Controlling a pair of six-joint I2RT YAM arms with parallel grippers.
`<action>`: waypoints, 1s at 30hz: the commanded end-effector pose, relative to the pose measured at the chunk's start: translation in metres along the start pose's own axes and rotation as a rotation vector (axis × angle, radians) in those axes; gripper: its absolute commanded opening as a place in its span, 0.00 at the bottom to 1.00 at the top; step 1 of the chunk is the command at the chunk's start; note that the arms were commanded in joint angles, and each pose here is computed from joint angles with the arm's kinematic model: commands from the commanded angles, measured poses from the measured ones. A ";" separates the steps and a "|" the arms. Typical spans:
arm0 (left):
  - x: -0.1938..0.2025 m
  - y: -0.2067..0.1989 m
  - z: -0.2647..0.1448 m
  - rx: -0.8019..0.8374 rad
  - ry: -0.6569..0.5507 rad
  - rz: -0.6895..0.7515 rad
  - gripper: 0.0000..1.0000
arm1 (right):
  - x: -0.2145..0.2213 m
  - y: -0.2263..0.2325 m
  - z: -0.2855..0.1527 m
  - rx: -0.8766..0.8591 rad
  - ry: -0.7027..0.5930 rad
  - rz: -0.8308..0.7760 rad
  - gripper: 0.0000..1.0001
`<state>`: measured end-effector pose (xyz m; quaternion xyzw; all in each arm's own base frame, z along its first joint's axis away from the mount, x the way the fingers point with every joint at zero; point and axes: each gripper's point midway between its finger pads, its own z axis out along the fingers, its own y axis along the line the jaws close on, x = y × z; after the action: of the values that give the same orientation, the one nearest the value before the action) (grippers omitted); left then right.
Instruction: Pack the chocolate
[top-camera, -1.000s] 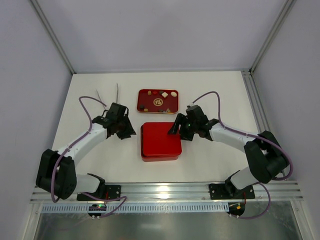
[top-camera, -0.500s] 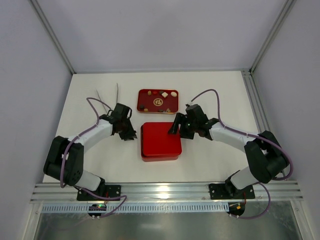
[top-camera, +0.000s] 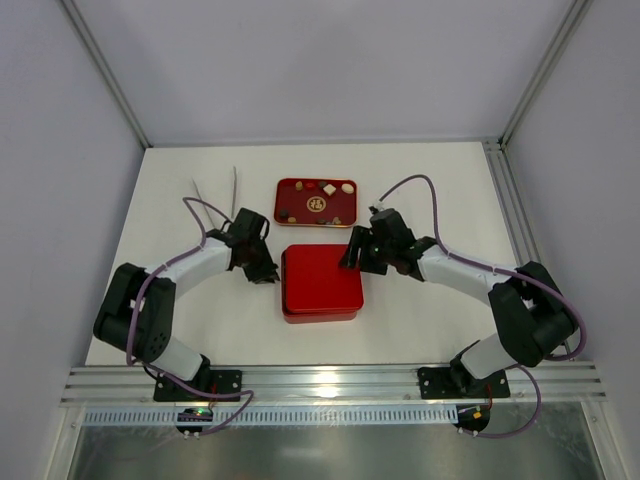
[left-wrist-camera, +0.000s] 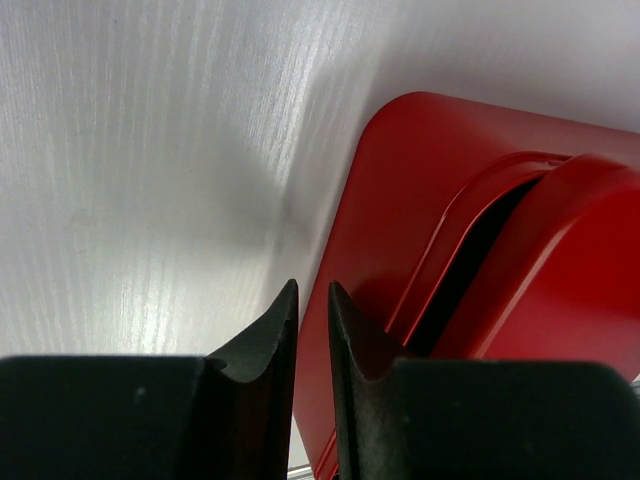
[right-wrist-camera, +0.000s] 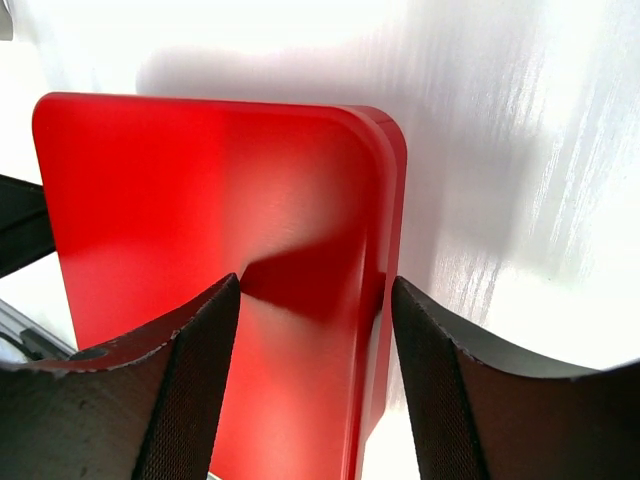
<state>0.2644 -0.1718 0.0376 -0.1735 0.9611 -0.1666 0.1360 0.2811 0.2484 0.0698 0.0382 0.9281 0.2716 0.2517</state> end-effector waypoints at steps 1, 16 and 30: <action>-0.009 -0.019 -0.004 0.054 -0.025 0.000 0.17 | -0.024 0.020 -0.005 -0.035 -0.093 -0.066 0.63; -0.003 -0.028 -0.004 0.069 -0.014 0.008 0.15 | -0.018 0.036 -0.005 -0.033 -0.110 -0.144 0.61; -0.001 -0.027 -0.003 0.062 -0.014 0.002 0.15 | -0.010 0.036 -0.010 -0.037 -0.118 -0.213 0.63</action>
<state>0.2593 -0.1807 0.0380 -0.1692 0.9619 -0.1699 0.1315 0.2780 0.2614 0.0749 -0.0226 0.9255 0.2350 0.2960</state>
